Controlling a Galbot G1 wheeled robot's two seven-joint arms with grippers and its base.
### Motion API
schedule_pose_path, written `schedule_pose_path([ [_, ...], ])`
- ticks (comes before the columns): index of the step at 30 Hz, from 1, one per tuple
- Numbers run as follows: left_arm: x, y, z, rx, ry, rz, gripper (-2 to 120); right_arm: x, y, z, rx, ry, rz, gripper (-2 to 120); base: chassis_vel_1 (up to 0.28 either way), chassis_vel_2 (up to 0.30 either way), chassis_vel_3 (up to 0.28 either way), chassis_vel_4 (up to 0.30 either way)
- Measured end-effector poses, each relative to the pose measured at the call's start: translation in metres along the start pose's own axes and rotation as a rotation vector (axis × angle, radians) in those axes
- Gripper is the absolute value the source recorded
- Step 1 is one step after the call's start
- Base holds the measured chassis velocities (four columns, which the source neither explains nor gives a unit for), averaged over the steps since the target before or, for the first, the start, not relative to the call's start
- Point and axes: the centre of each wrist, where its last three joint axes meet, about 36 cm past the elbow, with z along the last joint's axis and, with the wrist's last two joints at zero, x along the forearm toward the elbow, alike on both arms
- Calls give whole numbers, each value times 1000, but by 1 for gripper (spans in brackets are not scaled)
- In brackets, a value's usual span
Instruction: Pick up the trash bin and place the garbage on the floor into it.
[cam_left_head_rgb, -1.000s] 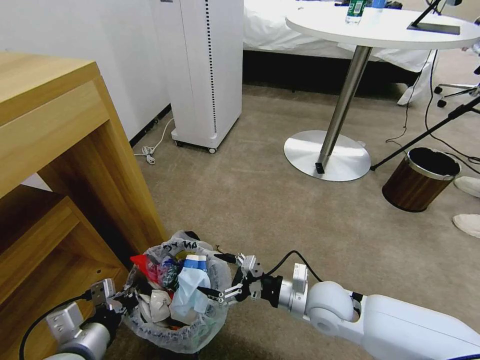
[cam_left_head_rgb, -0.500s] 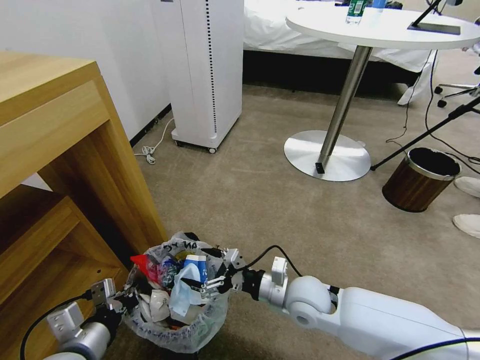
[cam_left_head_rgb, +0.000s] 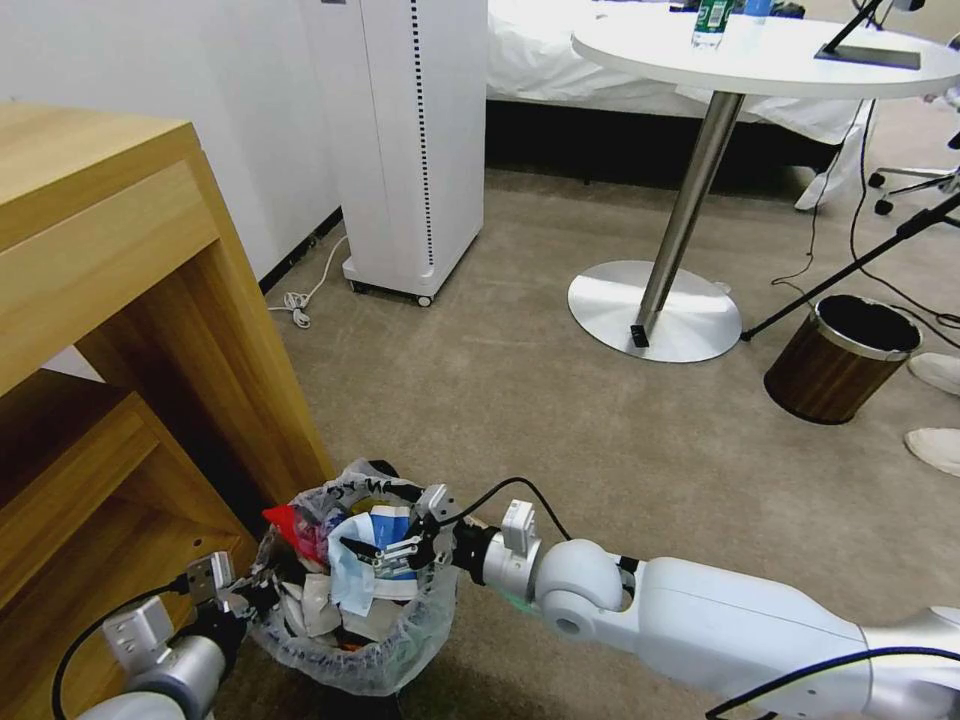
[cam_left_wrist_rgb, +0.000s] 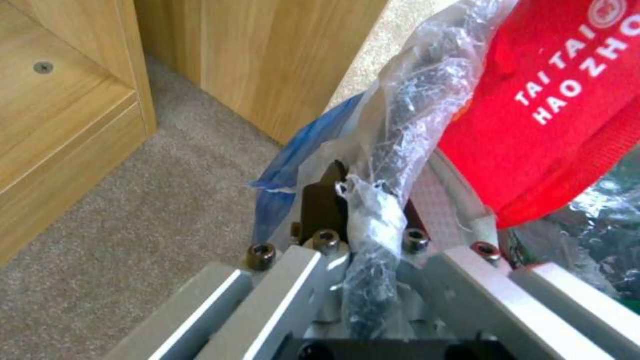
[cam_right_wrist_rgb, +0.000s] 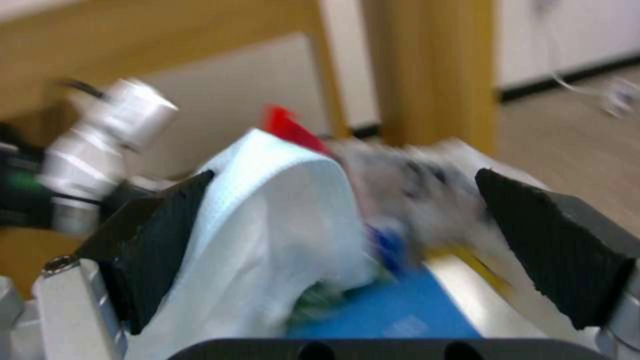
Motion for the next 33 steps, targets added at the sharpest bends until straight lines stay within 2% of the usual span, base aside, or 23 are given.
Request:
schedule_pose_path([
  [9,-2,0,-2,2,-7,4,1,1,0,-5,2,-41,-68,100,0,0,0,0],
  [23,-3,1,1,4,3,-2,1,7,-3,-8,7,-73,-87,100,0,0,0,0],
  [33,-3,-1,2,3,4,2,1,39,3,11,-46,14,-7,100,0,0,0,0],
])
